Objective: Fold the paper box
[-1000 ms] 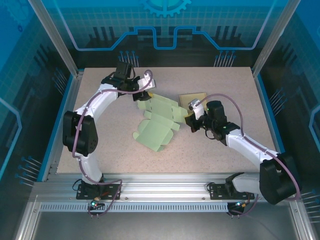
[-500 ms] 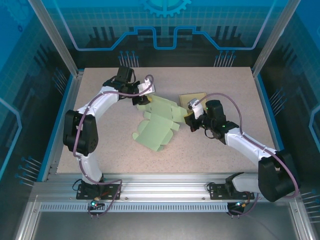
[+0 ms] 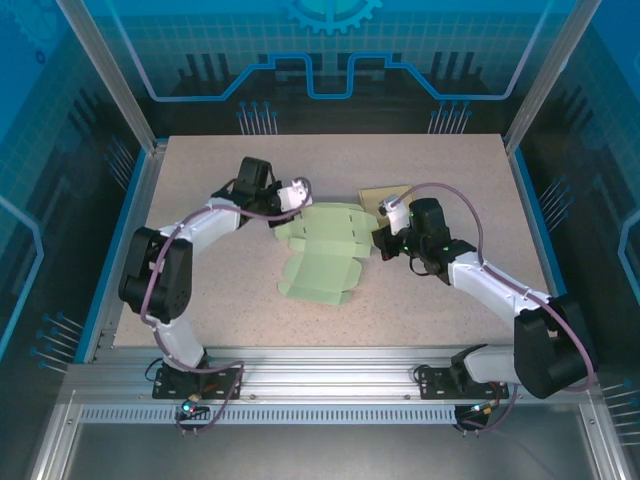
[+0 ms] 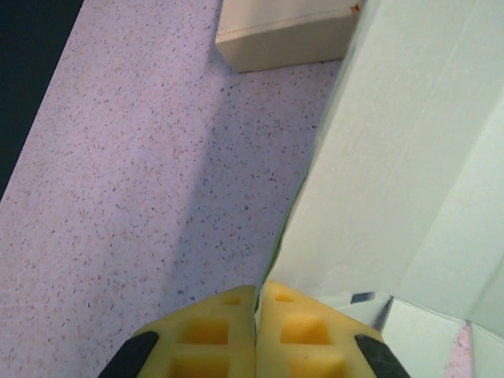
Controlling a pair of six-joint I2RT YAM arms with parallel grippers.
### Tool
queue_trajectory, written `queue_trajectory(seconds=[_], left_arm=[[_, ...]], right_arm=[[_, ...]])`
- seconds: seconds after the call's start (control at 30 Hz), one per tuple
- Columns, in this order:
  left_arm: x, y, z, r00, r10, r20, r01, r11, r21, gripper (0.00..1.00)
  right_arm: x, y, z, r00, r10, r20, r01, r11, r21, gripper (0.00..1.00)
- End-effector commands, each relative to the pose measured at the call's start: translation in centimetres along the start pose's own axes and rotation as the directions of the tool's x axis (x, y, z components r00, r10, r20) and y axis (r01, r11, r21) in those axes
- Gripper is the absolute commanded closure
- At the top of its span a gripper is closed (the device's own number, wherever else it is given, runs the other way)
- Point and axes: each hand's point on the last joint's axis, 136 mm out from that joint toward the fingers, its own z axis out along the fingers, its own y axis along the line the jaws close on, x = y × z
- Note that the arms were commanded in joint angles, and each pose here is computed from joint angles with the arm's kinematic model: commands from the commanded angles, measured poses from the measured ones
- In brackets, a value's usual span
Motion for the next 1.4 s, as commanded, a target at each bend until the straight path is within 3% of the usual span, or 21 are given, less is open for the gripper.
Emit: queue_trajectory(seconds=[0.0,0.13,0.33,0.4,0.47,0.6,0.8,0.9,1.1,1.37], left_arm=[[-2.8,2.7,-1.4,0.998,0.055,0.034,-0.046,0.971,-0.233,0.94],[-3.2,0.9,-1.1,0.995,0.102,-0.018,-0.102,0.937,-0.335,0.94],[-4.4,0.0,-0.6,0.978,0.175,-0.109,-0.206,0.853,-0.48,0.94],[-5.0,0.0,-0.8,0.968,0.21,-0.138,-0.251,0.808,-0.533,0.94],[-5.8,0.2,-1.1,0.961,0.235,-0.147,-0.275,0.758,-0.592,0.94],[-6.5,-0.5,-1.0,0.949,0.268,-0.164,-0.31,0.719,-0.621,0.93],[-6.3,-2.3,0.3,0.931,0.305,-0.199,-0.361,0.696,-0.621,0.92],[-6.3,-3.1,0.9,0.923,0.317,-0.218,-0.381,0.681,-0.626,0.92],[-6.5,-4.7,2.5,0.907,0.348,-0.238,-0.418,0.677,-0.606,0.92],[-6.9,-5.6,3.2,0.903,0.364,-0.23,-0.427,0.689,-0.585,0.92]], right_arm=[[-0.9,-2.0,-0.9,0.99,0.14,-0.005,-0.139,0.985,0.101,0.83],[0.2,-3.1,-2.6,0.961,0.274,-0.024,-0.264,0.945,0.191,0.64],[0.4,-3.8,-7.1,0.913,0.408,0.023,-0.398,0.875,0.276,0.46],[0.8,-4.3,-8.7,0.881,0.47,0.051,-0.462,0.833,0.303,0.31],[1.3,-4.6,-9.8,0.841,0.536,0.073,-0.529,0.789,0.312,0.0],[2.1,-4.7,-11.3,0.796,0.601,0.077,-0.586,0.73,0.352,0.0],[1.5,-3.6,-12.1,0.801,0.597,0.053,-0.574,0.739,0.352,0.0],[0.3,-2.6,-12.0,0.812,0.579,0.07,-0.572,0.767,0.291,0.0],[-2.4,-0.4,-10.3,0.819,0.57,0.063,-0.573,0.811,0.115,0.0],[-4.1,-0.6,-6.6,0.832,0.554,-0.025,-0.548,0.827,0.127,0.02]])
